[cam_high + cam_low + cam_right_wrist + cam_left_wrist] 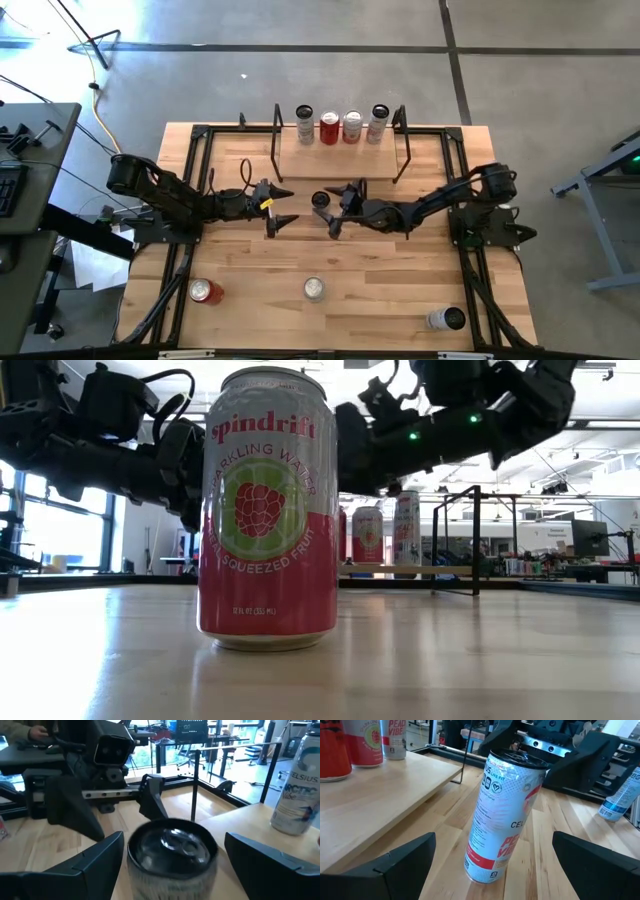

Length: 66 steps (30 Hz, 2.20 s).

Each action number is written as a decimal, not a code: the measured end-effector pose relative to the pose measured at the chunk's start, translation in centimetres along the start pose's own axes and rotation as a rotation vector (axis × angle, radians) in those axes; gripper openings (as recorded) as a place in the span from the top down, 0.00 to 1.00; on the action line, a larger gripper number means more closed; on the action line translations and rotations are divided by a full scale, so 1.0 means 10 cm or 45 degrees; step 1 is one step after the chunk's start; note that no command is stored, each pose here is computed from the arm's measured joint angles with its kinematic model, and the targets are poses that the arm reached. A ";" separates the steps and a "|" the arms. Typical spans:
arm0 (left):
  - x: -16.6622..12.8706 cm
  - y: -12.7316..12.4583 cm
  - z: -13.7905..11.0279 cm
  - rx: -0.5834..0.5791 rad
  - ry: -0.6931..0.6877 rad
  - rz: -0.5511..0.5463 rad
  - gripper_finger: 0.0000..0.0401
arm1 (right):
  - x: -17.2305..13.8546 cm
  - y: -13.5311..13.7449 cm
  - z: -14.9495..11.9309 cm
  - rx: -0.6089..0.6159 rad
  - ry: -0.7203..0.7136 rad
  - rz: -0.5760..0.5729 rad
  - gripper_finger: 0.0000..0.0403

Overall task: Place canned beverage on shelf
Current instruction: Put the white and red soda can on the shelf aligned with the other white and red soda can

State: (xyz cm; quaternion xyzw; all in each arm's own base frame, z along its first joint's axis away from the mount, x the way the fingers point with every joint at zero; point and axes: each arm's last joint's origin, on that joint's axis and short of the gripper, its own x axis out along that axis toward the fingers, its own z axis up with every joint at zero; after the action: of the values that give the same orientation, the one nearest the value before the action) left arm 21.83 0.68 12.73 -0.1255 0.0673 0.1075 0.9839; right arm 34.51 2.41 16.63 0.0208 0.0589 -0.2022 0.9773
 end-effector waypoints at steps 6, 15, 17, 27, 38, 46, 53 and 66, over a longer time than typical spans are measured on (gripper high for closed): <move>0.00 0.00 0.00 -0.001 0.000 0.000 0.02 | 0.12 0.06 0.00 -0.019 0.048 -0.066 0.18; 0.00 0.00 0.00 -0.010 0.001 -0.001 0.02 | 0.14 0.05 0.04 -0.020 0.036 -0.145 0.38; 0.00 0.00 0.00 -0.010 0.001 -0.001 0.02 | 0.14 0.05 0.04 -0.039 0.037 -0.143 0.41; 0.00 0.00 0.00 -0.010 0.001 -0.001 0.02 | 0.04 0.04 0.26 -0.145 0.029 -0.038 0.41; 0.00 -0.02 -0.01 -0.010 0.021 -0.066 0.02 | -0.48 -0.36 0.91 -0.460 0.146 0.156 0.41; 0.00 -0.02 0.00 -0.010 0.020 -0.066 0.02 | -1.04 -1.00 1.46 -0.537 -0.010 0.334 0.41; 0.00 -0.02 0.00 -0.013 0.019 -0.067 0.02 | -1.09 -1.67 1.51 -0.524 -0.022 0.368 0.41; 0.00 -0.02 0.00 -0.011 0.021 -0.070 0.02 | -0.87 -2.35 1.20 -0.388 0.141 0.388 0.41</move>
State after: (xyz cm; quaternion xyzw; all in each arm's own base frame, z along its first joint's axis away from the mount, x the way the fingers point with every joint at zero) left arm 21.88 0.51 12.73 -0.1326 0.0713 0.0796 0.9854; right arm 18.52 -16.46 29.23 -0.1073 0.1386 -0.0395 0.9837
